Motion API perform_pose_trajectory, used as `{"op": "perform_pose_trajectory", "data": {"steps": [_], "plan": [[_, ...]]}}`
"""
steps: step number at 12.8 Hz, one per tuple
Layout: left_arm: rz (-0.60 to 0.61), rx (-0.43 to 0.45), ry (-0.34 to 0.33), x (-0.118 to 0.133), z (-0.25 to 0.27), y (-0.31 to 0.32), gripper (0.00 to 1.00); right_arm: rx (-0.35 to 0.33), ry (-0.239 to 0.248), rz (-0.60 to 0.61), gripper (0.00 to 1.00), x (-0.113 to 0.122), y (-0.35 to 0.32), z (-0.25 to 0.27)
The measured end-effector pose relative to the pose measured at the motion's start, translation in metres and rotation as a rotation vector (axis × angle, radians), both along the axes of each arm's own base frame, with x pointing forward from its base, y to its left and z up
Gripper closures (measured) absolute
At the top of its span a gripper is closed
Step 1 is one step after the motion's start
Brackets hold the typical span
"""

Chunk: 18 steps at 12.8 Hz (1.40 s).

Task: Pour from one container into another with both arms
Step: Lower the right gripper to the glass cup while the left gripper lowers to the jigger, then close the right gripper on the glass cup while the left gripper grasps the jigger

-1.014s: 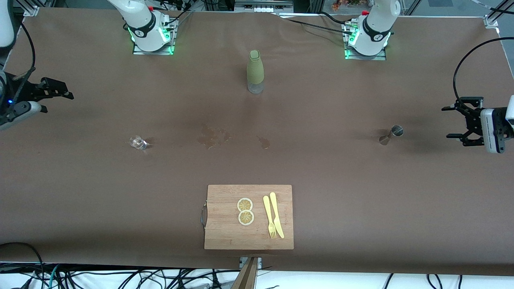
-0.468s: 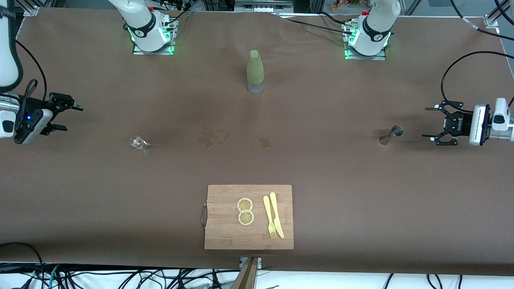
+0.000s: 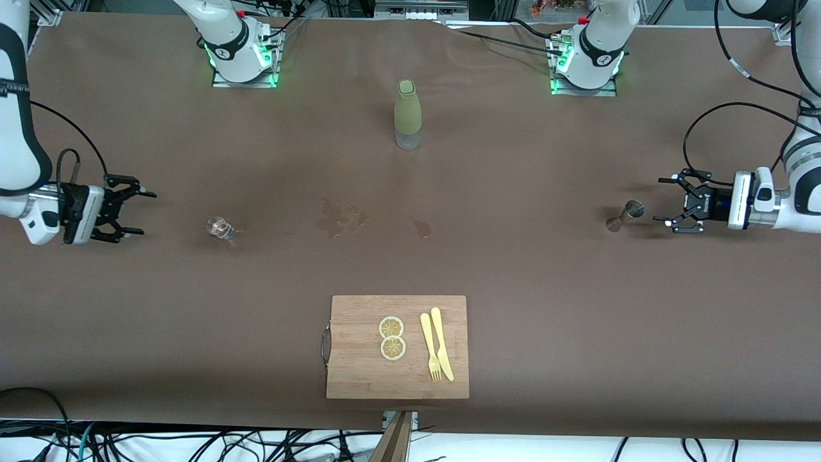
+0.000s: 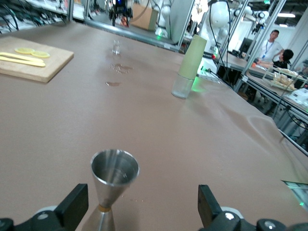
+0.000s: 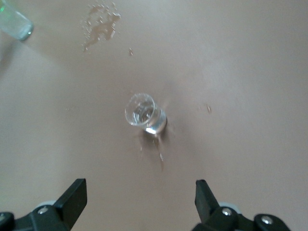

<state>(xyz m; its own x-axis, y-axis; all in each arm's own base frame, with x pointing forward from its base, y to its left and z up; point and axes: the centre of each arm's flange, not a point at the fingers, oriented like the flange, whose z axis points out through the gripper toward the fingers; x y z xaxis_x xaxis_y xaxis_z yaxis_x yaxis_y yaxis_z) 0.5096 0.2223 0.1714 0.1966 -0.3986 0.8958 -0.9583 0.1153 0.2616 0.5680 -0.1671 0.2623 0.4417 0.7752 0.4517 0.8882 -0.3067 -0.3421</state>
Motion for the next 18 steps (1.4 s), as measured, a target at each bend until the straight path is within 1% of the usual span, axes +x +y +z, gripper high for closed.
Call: {"op": "perform_pose_trajectory", "data": {"steps": [1,3,5,7,8,10,11,15,18], "plan": [[0.004,-0.019,-0.024,-0.007,-0.009,0.002,0.0,0.048,-0.033,0.019,0.0,0.0,0.001,-0.014],[0.006,-0.045,-0.061,-0.015,-0.018,0.002,0.0,0.118,-0.082,0.055,0.0,-0.002,0.004,-0.04],[0.038,-0.085,-0.11,-0.022,-0.029,-0.001,0.0,0.18,-0.143,0.095,0.0,-0.004,0.007,-0.062],[0.075,-0.108,-0.152,-0.03,-0.046,-0.002,0.0,0.253,-0.218,0.12,0.0,-0.007,0.011,-0.087],[0.09,-0.123,-0.167,-0.032,-0.054,-0.004,0.0,0.29,-0.241,0.128,0.0,-0.01,0.014,-0.102],[0.118,-0.142,-0.183,-0.034,-0.066,-0.007,0.0,0.355,-0.257,0.141,0.0,-0.017,0.021,-0.125],[0.134,-0.145,-0.184,-0.034,-0.07,-0.008,0.0,0.376,-0.267,0.147,0.0,-0.018,0.024,-0.131],[0.159,-0.149,-0.192,-0.03,-0.083,-0.017,0.0,0.422,-0.325,0.175,0.0,-0.019,0.034,-0.143],[0.17,-0.166,-0.183,-0.03,-0.098,-0.033,0.0,0.467,-0.355,0.187,0.0,-0.018,0.049,-0.151]]}}
